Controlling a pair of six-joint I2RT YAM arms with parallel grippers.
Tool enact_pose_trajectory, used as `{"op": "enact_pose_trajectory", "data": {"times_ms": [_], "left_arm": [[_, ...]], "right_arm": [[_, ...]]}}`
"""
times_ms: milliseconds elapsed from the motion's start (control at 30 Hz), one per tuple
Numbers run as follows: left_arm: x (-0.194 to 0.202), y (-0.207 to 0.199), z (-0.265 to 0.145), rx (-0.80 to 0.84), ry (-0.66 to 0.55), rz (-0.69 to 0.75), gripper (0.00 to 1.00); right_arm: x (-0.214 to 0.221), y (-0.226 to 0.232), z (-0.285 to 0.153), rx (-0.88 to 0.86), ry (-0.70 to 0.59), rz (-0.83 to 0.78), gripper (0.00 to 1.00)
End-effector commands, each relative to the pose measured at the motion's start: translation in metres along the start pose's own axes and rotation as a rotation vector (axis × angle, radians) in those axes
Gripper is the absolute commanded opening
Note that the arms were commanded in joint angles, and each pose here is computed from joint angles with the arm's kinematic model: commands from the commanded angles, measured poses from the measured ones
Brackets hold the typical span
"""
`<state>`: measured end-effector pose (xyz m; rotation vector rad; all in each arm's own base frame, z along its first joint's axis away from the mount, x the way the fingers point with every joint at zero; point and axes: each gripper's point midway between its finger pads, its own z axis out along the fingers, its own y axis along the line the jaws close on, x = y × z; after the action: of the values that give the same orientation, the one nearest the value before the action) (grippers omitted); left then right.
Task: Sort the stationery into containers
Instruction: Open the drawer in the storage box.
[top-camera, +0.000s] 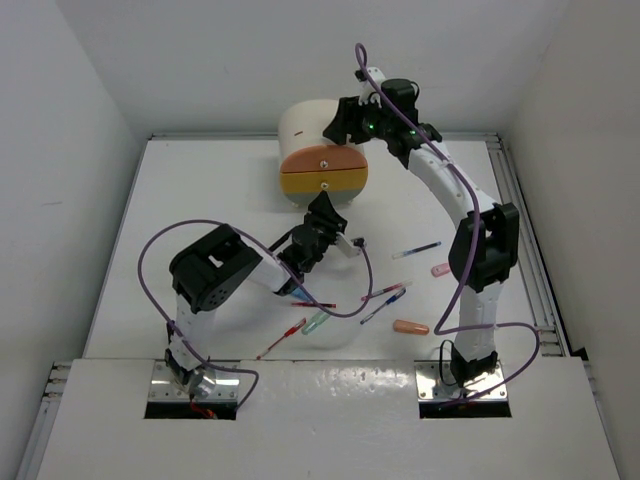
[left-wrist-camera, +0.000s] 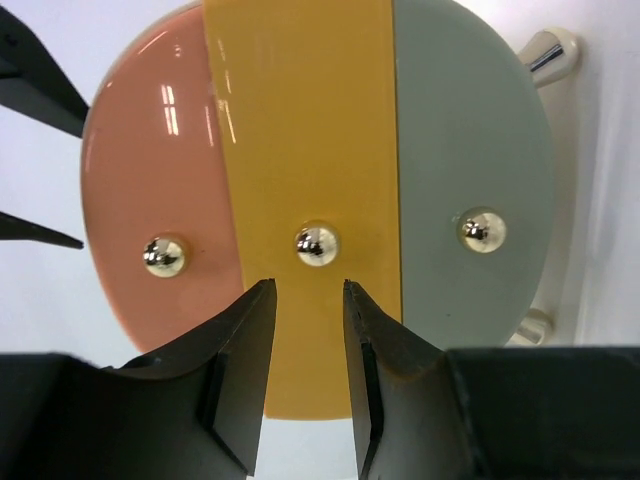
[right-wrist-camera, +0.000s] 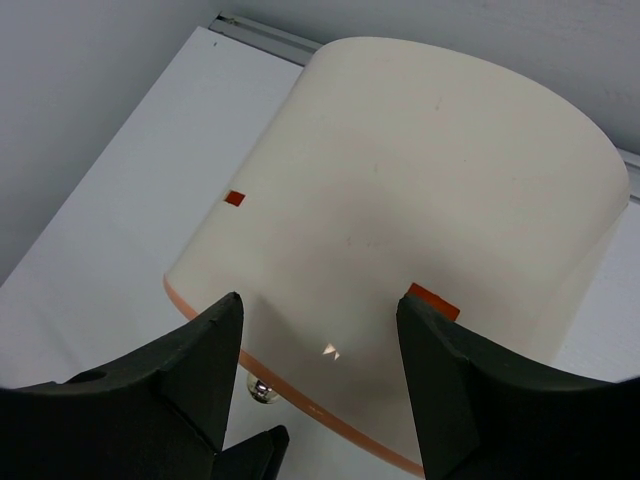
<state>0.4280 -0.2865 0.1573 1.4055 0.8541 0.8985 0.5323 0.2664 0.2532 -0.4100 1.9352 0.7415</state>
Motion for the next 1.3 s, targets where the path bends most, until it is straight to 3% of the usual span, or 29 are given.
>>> {"op": "enact_pose_trajectory", "data": {"times_ms": [0,1133,1267], "left_arm": [[0.001,0.012,0.011,-0.054,-0.009,-0.026,0.4],[0.018,0.003,0.049,-0.034,0.018,-0.014,0.41],[0.021,0.0,0.052,-0.017,0.021,-0.013,0.34]], "right_arm": [[-0.007,-0.003,0.003,-0.017,-0.042,-0.02,0.62],[0.006,-0.007,0.006,-0.019,-0.019,-0.021,0.59],[0.008,-0.008,0.006,-0.02,-0.013,-0.021,0.57]]}}
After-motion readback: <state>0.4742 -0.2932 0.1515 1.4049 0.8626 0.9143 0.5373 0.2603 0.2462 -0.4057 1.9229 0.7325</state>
